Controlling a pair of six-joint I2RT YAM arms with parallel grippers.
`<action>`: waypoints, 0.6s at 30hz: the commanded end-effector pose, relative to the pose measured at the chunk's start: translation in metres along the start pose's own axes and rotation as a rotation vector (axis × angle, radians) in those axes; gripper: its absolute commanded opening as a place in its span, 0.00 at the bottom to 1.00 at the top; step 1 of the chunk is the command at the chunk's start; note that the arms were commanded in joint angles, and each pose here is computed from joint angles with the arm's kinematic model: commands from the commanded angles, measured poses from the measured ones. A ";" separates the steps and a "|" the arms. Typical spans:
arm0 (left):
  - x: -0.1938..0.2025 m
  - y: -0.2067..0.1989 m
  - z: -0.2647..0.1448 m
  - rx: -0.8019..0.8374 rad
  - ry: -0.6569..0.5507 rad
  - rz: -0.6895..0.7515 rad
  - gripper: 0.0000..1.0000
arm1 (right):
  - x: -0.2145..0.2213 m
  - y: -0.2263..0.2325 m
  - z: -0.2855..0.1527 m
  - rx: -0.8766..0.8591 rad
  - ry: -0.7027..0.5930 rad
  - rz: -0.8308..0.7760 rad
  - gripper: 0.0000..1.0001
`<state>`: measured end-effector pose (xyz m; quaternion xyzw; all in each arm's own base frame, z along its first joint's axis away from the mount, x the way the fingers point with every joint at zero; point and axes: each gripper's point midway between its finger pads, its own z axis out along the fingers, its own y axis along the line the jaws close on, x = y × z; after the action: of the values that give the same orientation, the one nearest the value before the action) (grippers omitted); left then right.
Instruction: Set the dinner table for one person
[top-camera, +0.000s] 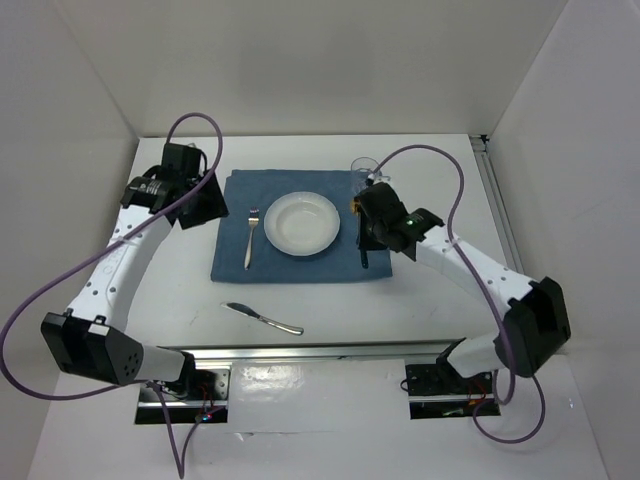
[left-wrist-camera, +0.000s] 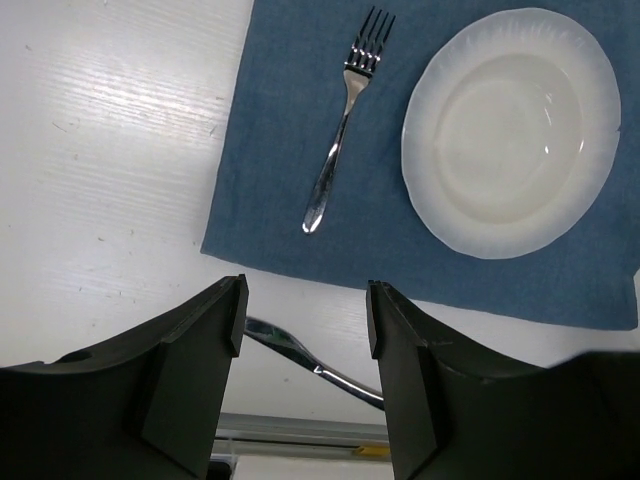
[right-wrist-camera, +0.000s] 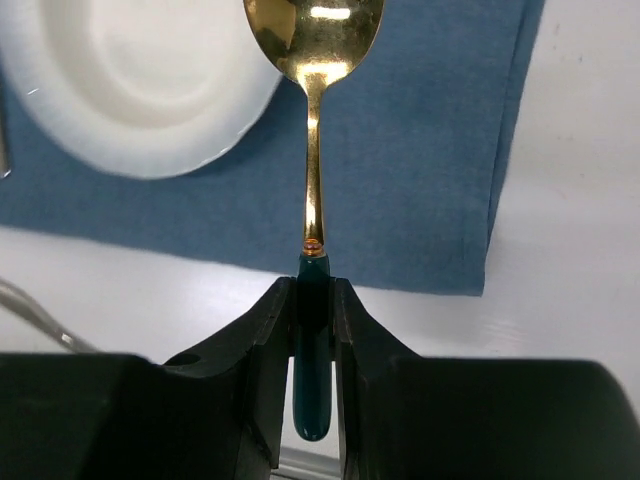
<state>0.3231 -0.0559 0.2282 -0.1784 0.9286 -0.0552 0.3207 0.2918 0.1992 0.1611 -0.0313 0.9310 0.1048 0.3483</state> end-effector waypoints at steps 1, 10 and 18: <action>-0.013 -0.012 -0.018 0.058 -0.073 -0.025 0.68 | -0.025 -0.005 0.029 0.007 -0.031 0.135 0.00; -0.003 -0.010 -0.017 0.041 -0.056 -0.018 0.68 | -0.038 -0.044 0.105 0.094 -0.042 0.217 0.00; -0.002 -0.007 -0.018 0.033 -0.061 -0.019 0.68 | -0.025 -0.044 0.141 0.095 0.022 0.194 0.18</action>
<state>0.3178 -0.0635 0.2353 -0.1772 0.9239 -0.0651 0.3328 0.3782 0.1715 0.0423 0.0755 0.9545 0.0658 0.2808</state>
